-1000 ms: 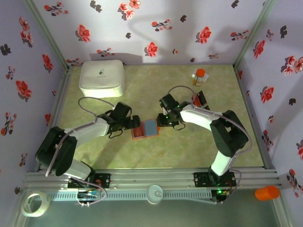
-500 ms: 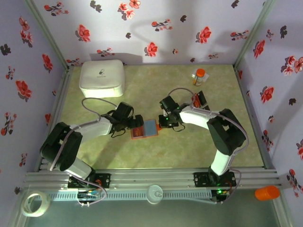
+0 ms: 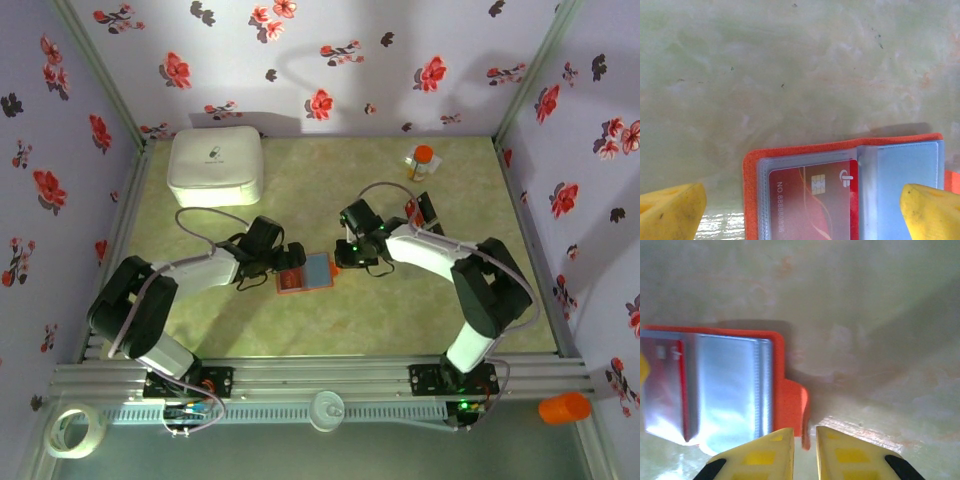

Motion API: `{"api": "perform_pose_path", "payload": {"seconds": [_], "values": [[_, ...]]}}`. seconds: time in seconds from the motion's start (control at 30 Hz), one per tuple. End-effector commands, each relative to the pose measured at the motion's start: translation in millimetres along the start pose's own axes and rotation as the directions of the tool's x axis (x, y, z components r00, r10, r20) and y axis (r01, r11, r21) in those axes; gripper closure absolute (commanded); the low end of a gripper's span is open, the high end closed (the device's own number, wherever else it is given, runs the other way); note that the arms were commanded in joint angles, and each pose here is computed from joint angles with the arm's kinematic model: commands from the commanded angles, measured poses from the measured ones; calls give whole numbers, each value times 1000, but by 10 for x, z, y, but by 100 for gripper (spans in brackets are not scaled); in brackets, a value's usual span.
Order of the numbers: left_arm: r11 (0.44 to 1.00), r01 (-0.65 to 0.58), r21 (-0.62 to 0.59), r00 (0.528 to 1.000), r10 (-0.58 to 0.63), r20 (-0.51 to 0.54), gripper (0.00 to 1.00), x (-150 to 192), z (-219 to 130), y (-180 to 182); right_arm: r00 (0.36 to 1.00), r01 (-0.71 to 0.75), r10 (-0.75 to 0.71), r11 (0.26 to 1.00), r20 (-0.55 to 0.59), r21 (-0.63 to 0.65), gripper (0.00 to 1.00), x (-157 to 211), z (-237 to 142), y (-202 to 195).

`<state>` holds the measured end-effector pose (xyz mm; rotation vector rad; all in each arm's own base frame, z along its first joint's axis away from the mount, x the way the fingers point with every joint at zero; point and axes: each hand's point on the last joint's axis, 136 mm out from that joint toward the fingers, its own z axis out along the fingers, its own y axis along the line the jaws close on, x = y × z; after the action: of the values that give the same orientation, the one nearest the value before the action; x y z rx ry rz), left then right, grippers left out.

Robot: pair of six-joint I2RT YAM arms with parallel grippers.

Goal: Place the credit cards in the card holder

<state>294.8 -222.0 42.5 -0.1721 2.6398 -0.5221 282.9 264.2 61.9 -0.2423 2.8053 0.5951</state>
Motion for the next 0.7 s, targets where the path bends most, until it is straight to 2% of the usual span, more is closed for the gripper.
{"api": "perform_pose_path", "payload": {"seconds": [0.0, 0.3, 0.67], "values": [[999, 6, 36, 999, -7, 36, 0, -105, -101, -124, 1000, -15, 15, 998, 2, -65, 83, -42, -108, 196], [1000, 6, 27, 999, -8, 50, 0, -124, -151, -104, 999, -28, 21, 990, -50, -141, 92, 51, 200, 470], [1000, -2, 24, 999, 1, 34, 0, -102, -105, -104, 993, -43, 37, 998, -110, -55, 96, 263, 519, 194]]}}
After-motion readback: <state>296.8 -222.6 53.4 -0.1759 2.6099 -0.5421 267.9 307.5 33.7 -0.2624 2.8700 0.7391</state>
